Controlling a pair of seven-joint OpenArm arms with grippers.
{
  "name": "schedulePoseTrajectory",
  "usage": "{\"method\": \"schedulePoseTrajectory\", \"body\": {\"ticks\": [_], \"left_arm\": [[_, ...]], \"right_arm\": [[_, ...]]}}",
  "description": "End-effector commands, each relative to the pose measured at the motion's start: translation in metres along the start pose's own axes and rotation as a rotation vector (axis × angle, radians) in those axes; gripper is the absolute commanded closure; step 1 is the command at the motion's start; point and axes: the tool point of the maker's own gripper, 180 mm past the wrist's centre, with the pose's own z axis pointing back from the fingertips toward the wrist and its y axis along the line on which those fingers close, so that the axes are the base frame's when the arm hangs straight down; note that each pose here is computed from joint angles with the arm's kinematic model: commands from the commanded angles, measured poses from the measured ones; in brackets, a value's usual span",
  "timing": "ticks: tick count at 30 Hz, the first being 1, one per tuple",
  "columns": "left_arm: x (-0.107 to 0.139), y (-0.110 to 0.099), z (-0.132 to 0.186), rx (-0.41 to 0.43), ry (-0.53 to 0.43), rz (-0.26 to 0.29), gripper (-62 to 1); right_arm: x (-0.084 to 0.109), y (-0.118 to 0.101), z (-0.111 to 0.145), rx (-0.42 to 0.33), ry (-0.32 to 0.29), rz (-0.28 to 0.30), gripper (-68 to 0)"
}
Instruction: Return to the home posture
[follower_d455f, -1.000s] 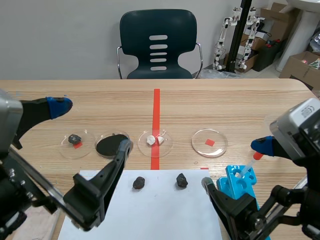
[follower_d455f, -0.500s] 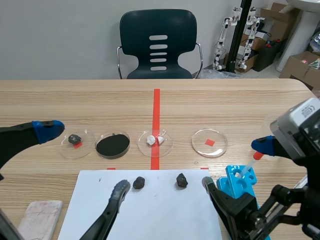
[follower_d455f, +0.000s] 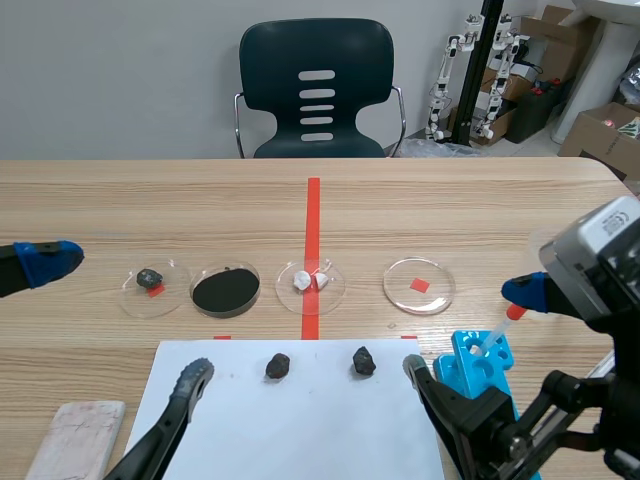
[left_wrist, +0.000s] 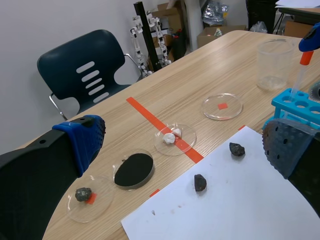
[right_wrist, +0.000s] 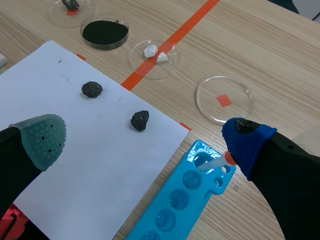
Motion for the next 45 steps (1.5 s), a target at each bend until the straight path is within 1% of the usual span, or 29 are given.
{"method": "schedulePoseTrajectory", "body": {"ticks": [1,6,45], "left_arm": [[0.013,0.001,-0.0024,0.007,-0.046,0.009,-62.3],[0.0135,-0.0013,-0.0024,-0.006,-0.049,0.017,-62.3],[0.0135,-0.0011,-0.0024,-0.005,-0.049,0.017,-62.3]], "right_arm": [[0.0144,-0.0049,0.0007,-0.01,-0.044,0.017,-67.9],[0.0144,-0.0049,0.0007,-0.01,-0.044,0.017,-67.9],[0.0143,-0.0049,0.0006,-0.01,-0.044,0.017,-67.9]]}}
